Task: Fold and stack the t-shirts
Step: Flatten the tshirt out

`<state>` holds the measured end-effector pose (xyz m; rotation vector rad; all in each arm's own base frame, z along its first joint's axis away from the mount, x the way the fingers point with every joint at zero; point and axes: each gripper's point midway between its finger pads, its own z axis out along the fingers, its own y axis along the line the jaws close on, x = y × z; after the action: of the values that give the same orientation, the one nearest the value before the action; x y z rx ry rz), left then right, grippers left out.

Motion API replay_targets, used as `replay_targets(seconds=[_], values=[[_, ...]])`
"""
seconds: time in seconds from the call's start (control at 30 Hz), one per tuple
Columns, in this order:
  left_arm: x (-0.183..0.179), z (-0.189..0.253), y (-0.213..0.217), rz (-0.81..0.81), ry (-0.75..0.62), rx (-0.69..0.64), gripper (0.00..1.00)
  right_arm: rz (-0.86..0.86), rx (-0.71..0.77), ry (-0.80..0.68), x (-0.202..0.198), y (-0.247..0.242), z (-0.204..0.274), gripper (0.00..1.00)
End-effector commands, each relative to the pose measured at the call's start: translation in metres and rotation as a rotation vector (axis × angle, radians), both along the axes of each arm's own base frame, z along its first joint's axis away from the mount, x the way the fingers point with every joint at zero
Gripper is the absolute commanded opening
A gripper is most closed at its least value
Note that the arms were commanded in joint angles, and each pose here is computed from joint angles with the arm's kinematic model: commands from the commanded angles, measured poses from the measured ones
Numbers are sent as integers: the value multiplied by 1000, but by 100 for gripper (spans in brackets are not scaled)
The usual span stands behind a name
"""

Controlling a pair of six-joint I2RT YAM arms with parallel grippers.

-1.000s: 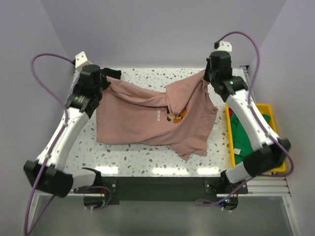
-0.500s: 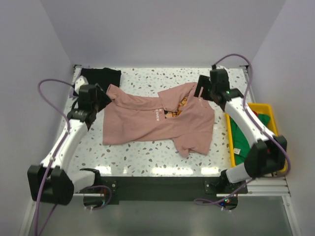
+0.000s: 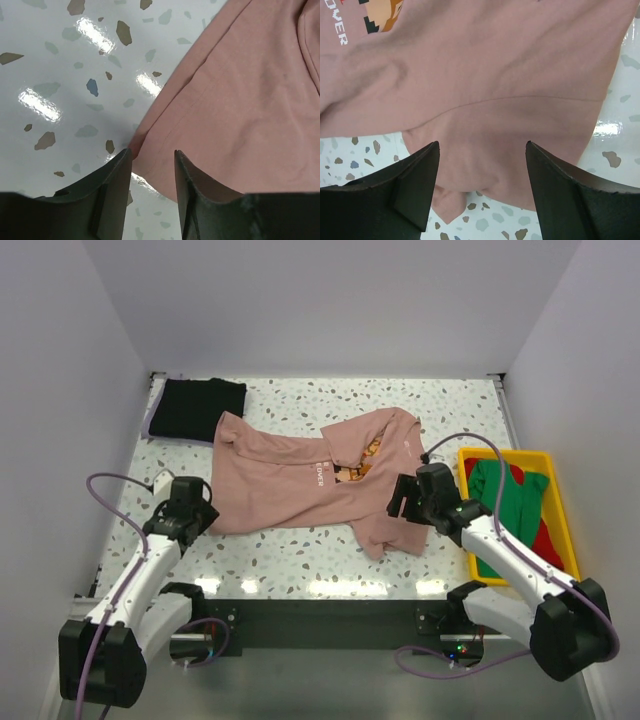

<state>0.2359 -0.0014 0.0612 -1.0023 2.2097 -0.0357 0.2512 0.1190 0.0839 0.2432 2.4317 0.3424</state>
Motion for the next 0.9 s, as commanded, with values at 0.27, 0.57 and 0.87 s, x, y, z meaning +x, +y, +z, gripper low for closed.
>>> replay_targets(seconds=[0.27,0.57,0.87], values=[[-6,-21,-6,67,-1,-71,39,-27,21,-78,10,-1,15,73],[-12,-29,-7,84,22,-85,37,-32,3,-67,7,-4,10,73],[-17,-30,-7,103,17,-97,43,-30,-13,-63,8,-6,10,73]])
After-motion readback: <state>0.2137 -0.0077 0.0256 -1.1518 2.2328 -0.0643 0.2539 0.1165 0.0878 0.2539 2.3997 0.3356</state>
